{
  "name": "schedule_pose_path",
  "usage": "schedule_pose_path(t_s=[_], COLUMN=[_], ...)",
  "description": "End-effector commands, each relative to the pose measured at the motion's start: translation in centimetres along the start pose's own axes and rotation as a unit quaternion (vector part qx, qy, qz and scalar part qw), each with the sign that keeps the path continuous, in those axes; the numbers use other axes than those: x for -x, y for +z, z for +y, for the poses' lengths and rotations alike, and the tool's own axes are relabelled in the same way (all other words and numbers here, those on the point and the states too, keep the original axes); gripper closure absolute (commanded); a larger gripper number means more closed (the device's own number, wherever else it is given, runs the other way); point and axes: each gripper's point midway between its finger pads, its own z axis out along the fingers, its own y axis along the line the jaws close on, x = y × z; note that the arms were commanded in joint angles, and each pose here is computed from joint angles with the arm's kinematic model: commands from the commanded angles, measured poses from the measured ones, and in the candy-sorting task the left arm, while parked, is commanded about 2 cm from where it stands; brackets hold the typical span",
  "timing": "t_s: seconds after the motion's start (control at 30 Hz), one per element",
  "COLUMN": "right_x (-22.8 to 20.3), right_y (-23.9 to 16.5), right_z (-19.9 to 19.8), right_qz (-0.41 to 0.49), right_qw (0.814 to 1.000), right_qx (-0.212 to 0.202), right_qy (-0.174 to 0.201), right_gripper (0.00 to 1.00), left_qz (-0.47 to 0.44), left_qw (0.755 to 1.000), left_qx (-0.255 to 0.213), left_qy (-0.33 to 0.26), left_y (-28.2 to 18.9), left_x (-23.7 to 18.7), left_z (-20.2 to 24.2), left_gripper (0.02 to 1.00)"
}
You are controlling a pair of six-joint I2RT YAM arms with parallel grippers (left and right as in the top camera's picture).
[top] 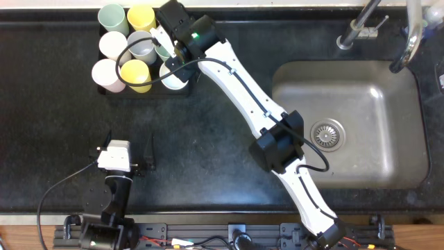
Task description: Store Cups
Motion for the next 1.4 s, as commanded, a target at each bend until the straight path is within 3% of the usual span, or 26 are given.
schedule_pose_path(t_s=[0.03,0.43,0.47,0.53,0.57,0.6,0.8,1.0,1.1,1.27,1.4], right_x=[-0.5,-1.1,-1.1,-1.1,-1.1,-1.1,-0.7,1.7,3.7,6.0,4.7], right_y=[1.9,3.1,3.1,3.1,3.1,3.1,2.7,-0.7,-3.6,-10.3,-18.5], right_z=[0.3,0.3,0.4,0.4,0.4,0.4,0.2,-2.2,-3.4,-6.1,-9.1], right_qz=[0.016,0.029,0.029,0.029,0.029,0.029,0.022,-0.032,-0.081,-0.165,-0.221], right_qw=[1.000,0.999,0.999,0.999,0.999,0.999,1.000,0.999,0.995,0.981,0.962], right_qx=[0.004,0.006,0.006,0.006,0.006,0.006,0.001,-0.041,-0.054,-0.084,-0.107], right_qy=[-0.006,-0.014,-0.014,-0.014,-0.014,-0.014,-0.014,-0.007,0.003,0.052,0.116], right_gripper=[0.958,0.956,0.836,0.375,0.088,0.003,0.003,0.005,0.003,0.005,0.003], left_qz=[-0.002,-0.002,-0.002,-0.002,-0.002,-0.002,-0.002,-0.002,-0.002,-0.002,-0.002], left_qw=[1.000,1.000,1.000,1.000,1.000,1.000,1.000,1.000,1.000,1.000,1.000], left_qx=[-0.001,-0.001,-0.001,-0.001,-0.001,-0.001,-0.001,-0.001,-0.001,-0.001,-0.001], left_qy=[0.011,0.011,0.011,0.011,0.011,0.011,0.011,0.011,0.011,0.011,0.011], left_y=[-0.1,-0.1,-0.1,-0.1,-0.1,-0.1,-0.1,-0.1,-0.1,-0.1,-0.1], left_x=[0.1,0.1,0.1,0.1,0.1,0.1,0.1,0.1,0.1,0.1,0.1], left_z=[0.0,0.0,0.0,0.0,0.0,0.0,0.0,0.0,0.0,0.0,0.0], left_gripper=[0.020,0.020,0.018,0.020,0.018,0.018,0.018,0.018,0.020,0.018,0.018])
